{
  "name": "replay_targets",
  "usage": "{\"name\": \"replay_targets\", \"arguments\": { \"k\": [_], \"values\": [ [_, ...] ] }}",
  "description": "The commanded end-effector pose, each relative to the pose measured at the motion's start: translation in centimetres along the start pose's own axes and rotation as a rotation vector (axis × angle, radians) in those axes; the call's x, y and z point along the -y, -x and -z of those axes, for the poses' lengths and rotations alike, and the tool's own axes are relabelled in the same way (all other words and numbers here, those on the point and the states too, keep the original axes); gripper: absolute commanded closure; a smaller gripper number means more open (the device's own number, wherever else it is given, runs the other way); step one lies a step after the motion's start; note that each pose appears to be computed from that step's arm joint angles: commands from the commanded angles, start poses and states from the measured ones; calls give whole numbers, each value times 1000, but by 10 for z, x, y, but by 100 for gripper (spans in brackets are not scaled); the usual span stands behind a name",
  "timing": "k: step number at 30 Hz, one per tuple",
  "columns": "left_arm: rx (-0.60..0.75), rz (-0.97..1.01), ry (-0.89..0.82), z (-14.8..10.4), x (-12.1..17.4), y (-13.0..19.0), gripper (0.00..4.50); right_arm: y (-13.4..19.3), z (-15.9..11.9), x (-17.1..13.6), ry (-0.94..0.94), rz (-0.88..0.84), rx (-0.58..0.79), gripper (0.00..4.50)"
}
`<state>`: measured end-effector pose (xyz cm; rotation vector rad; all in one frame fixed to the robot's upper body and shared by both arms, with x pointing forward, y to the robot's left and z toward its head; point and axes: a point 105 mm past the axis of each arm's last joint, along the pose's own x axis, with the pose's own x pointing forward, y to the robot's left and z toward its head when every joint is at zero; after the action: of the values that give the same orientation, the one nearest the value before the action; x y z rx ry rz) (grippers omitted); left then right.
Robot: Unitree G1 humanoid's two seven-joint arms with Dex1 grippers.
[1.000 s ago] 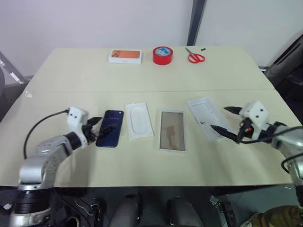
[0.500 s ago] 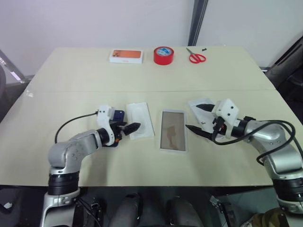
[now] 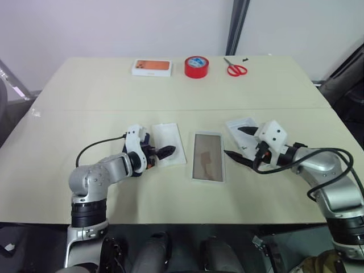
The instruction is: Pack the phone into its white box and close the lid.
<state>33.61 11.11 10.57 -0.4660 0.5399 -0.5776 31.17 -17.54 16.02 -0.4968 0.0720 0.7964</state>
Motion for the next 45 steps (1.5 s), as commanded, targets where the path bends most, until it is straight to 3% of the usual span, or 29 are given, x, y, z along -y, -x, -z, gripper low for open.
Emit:
{"name": "replay_targets", "arguments": {
  "k": [1, 7, 10, 16, 24, 28, 31, 34, 42, 45],
  "values": [
    [1, -19, 92, -2, -5, -6, 3, 3, -10, 5, 32, 20, 24, 1],
    [-30, 1, 195, 2, 2, -19, 3, 0, -12, 5, 41, 20, 29, 1],
    [-66, -12, 215, 10, -2, -18, 130, 2, -13, 5, 43, 27, 29, 0],
    [-138, -47, 198, 22, -10, -14, 437, 3, -13, 5, 46, 34, 27, 0],
    [-118, -35, 225, 11, -8, -14, 445, 0, -17, 1, 40, 14, 45, 0],
    [-83, -19, 151, -6, -4, -7, 445, -1, -30, -24, -88, -126, 125, 0],
    [-28, 34, 153, -28, 1, 2, 445, -2, -34, -62, -142, -327, 120, 0],
    [-7, 78, 133, -41, 8, 6, 445, -5, -22, -87, -111, -459, 50, 0],
    [13, 83, 136, -44, 12, 7, 445, -32, 13, -100, 58, -536, -97, 0],
    [25, 80, 138, -44, 12, 7, 450, -37, 18, -101, 62, -558, -112, 91]
  ]
}}
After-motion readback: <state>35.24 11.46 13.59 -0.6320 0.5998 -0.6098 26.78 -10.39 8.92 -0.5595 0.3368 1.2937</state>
